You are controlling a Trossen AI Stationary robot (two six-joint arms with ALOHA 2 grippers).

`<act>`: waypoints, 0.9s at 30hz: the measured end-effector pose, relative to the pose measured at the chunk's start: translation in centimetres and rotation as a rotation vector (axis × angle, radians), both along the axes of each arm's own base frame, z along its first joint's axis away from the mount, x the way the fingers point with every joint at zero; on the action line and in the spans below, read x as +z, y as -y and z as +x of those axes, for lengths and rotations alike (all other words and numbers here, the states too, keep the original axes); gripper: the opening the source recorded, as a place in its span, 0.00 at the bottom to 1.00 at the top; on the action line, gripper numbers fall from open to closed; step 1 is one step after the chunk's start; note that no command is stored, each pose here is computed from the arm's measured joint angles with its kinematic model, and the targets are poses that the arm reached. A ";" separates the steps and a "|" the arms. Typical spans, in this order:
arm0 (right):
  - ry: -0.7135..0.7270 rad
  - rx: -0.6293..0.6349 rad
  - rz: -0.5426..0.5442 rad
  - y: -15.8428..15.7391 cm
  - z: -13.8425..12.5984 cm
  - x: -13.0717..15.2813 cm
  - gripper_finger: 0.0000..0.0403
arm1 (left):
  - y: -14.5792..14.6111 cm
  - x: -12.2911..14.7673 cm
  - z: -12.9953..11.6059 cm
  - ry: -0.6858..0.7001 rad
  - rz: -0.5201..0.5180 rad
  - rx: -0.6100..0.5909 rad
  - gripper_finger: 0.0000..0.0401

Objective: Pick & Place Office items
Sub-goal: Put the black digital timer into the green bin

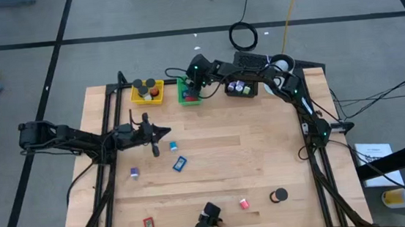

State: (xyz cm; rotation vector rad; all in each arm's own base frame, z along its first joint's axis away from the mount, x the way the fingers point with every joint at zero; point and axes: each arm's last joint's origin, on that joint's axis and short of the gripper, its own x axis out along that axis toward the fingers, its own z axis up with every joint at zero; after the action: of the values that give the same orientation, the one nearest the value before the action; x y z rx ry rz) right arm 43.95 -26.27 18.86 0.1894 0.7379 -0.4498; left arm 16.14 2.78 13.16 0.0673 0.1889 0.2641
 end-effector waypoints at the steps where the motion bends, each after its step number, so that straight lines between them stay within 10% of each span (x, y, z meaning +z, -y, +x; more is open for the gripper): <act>1: 0.004 -0.007 0.001 0.0 0.0 0.0 0.43 | 0.0 0.0 0.0 0.000 0.000 0.000 0.06; 14: 0.033 -0.016 -0.022 -1.8 0.3 2.6 0.38 | 0.0 -0.1 0.0 -0.007 -0.001 0.000 0.06; 27: 0.049 0.150 -0.108 -10.4 -0.2 6.4 0.01 | 0.0 -0.3 -0.1 -0.025 -0.044 0.006 0.06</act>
State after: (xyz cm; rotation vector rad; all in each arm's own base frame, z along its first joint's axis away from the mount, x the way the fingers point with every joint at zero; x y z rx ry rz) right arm 43.78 -15.87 25.22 0.0438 0.6726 -0.3401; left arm 16.07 2.76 12.82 0.0262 0.2197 0.2651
